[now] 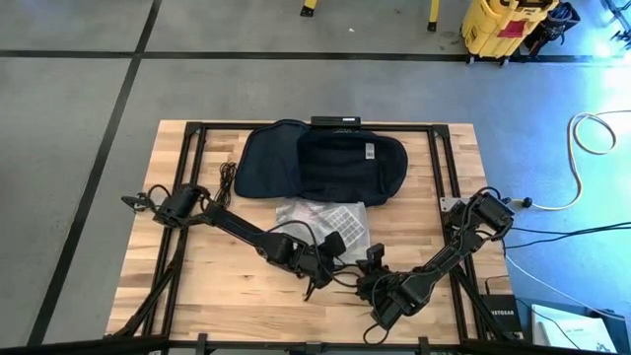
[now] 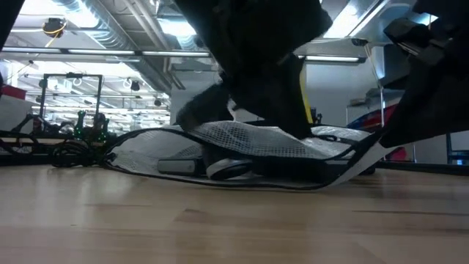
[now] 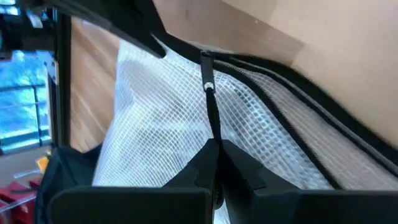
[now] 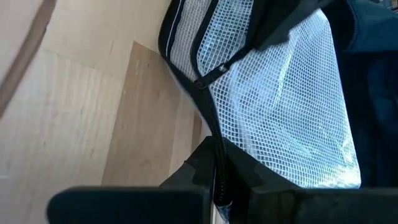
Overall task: Unpack backpack
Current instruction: Close the transparent zip bag
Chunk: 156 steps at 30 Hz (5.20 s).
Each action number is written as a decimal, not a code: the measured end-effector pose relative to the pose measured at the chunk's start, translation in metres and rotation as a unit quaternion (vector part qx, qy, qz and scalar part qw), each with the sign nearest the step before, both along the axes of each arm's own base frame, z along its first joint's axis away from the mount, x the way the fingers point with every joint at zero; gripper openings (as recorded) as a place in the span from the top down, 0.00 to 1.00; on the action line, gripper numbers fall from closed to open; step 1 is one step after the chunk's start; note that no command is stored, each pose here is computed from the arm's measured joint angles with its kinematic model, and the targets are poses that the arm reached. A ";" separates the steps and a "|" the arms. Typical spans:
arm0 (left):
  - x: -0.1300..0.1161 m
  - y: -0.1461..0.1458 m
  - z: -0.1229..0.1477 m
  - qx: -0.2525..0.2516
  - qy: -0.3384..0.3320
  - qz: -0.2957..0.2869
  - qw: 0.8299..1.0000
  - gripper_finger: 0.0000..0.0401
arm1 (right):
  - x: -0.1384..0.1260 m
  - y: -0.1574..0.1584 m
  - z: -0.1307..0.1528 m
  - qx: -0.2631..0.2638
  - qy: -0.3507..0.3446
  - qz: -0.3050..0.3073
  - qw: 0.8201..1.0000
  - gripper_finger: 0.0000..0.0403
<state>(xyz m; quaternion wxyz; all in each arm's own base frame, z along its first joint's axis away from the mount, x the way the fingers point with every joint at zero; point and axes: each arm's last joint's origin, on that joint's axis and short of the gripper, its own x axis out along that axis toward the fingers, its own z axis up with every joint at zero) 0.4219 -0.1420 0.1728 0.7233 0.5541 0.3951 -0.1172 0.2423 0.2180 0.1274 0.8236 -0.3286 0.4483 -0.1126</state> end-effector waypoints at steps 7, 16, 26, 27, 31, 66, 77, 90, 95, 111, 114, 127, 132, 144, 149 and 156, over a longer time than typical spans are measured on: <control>-0.007 -0.003 -0.001 -0.019 0.019 0.029 0.999 1.00 | -0.001 -0.001 0.000 0.000 0.003 -0.005 1.000 1.00; -0.019 -0.012 -0.005 -0.031 0.045 0.058 0.997 1.00 | -0.001 -0.001 0.000 0.000 0.003 -0.005 1.000 1.00; -0.033 -0.028 -0.006 -0.036 0.047 0.093 0.994 1.00 | -0.001 -0.001 0.000 0.000 0.004 -0.005 1.000 1.00; -0.035 -0.029 -0.006 -0.035 0.048 0.098 0.993 1.00 | -0.001 -0.001 0.000 0.000 0.004 -0.006 1.000 1.00; -0.042 -0.034 -0.001 -0.042 0.049 0.117 0.991 1.00 | -0.001 -0.001 0.000 0.001 0.004 -0.006 1.000 1.00; -0.013 -0.050 -0.028 -0.404 -0.088 0.357 0.838 0.36 | 0.001 0.000 0.005 0.001 -0.004 -0.005 1.000 1.00; -0.018 -0.048 -0.042 -0.407 -0.088 0.381 0.826 0.53 | 0.001 0.000 0.006 0.000 -0.008 -0.005 1.000 1.00; -0.020 -0.045 -0.055 -0.408 -0.077 0.390 0.822 0.88 | 0.001 0.000 0.006 -0.002 -0.012 -0.006 1.000 1.00; -0.025 -0.037 -0.066 -0.403 -0.070 0.415 0.813 0.92 | 0.001 0.001 0.006 -0.001 -0.012 -0.006 1.000 1.00; -0.031 -0.042 -0.063 -0.397 -0.052 0.403 0.823 1.00 | 0.001 0.000 0.006 0.000 -0.007 -0.005 1.000 1.00; -0.033 -0.042 -0.059 -0.395 -0.047 0.404 0.824 1.00 | 0.001 0.000 0.006 0.000 -0.007 -0.005 1.000 1.00; -0.053 -0.050 -0.052 -0.354 -0.018 0.421 0.835 1.00 | 0.000 0.000 0.006 -0.004 -0.004 -0.005 1.000 1.00; -0.063 -0.058 -0.054 -0.337 -0.001 0.429 0.838 1.00 | 0.000 -0.001 0.006 -0.006 -0.002 -0.005 1.000 1.00; -0.092 -0.069 -0.054 -0.271 0.042 0.452 0.849 1.00 | -0.001 -0.001 0.005 -0.005 0.003 -0.004 1.000 1.00; -0.099 -0.074 -0.054 -0.262 0.045 0.467 0.843 1.00 | -0.001 -0.001 0.005 -0.011 0.008 0.001 1.000 1.00; -0.109 -0.079 -0.054 -0.250 0.046 0.483 0.838 1.00 | -0.001 -0.001 0.005 -0.014 0.011 0.004 1.000 1.00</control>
